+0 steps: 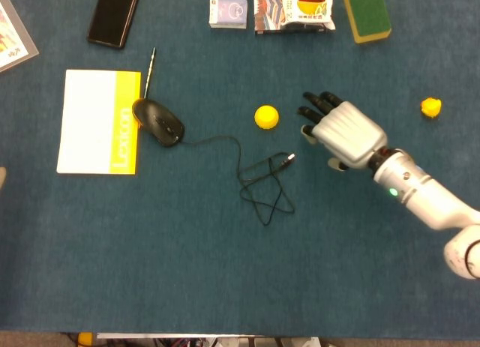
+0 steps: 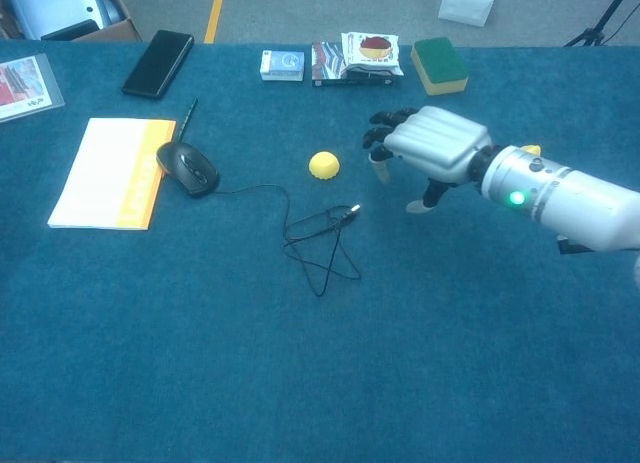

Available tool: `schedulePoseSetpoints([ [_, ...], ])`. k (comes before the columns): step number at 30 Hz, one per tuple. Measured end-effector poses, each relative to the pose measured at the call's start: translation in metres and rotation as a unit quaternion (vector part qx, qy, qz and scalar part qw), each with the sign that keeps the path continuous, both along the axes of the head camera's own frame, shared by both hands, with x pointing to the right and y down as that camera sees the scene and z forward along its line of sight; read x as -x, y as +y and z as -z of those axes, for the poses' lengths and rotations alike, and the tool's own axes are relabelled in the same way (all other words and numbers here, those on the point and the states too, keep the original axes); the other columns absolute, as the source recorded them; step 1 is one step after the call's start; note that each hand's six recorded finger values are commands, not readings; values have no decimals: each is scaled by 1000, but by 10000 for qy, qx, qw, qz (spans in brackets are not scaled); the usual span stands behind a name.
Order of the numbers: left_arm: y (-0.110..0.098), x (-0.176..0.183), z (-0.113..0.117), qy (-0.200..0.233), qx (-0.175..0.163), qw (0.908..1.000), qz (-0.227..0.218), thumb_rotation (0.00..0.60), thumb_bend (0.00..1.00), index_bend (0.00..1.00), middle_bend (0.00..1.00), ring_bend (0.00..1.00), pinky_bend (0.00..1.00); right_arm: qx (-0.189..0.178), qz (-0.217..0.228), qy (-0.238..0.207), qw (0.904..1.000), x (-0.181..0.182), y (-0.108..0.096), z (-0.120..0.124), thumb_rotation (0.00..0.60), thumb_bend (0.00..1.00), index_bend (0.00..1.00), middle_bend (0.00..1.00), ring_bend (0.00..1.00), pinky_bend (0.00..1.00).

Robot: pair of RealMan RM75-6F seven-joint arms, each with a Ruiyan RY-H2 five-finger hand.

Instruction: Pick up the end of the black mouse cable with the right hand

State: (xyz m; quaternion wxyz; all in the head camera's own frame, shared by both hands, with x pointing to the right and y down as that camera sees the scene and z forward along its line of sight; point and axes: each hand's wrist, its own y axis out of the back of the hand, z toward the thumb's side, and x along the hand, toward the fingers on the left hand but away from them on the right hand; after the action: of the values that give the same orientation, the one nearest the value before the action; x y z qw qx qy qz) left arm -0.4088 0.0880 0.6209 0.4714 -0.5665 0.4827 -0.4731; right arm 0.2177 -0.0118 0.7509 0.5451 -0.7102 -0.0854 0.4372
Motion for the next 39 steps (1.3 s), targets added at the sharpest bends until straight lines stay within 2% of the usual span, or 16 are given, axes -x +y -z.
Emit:
schedulePoseSetpoints([
  [11, -1, 3, 4, 33, -41, 10000, 34, 600, 229, 493, 336, 202, 348, 123, 88, -164, 9998, 31, -2, -15, 600, 119, 472, 189, 34, 159],
  [27, 0, 5, 8, 63, -96, 9999, 63, 600, 229, 494, 337, 202, 348, 301, 111, -230, 9992, 53, -3, -29, 600, 126, 473, 181, 32, 158],
  [39, 1, 5, 11, 97, -130, 9998, 64, 600, 229, 494, 336, 202, 348, 369, 148, -121, 9991, 57, -1, -39, 600, 228, 474, 157, 7, 157],
])
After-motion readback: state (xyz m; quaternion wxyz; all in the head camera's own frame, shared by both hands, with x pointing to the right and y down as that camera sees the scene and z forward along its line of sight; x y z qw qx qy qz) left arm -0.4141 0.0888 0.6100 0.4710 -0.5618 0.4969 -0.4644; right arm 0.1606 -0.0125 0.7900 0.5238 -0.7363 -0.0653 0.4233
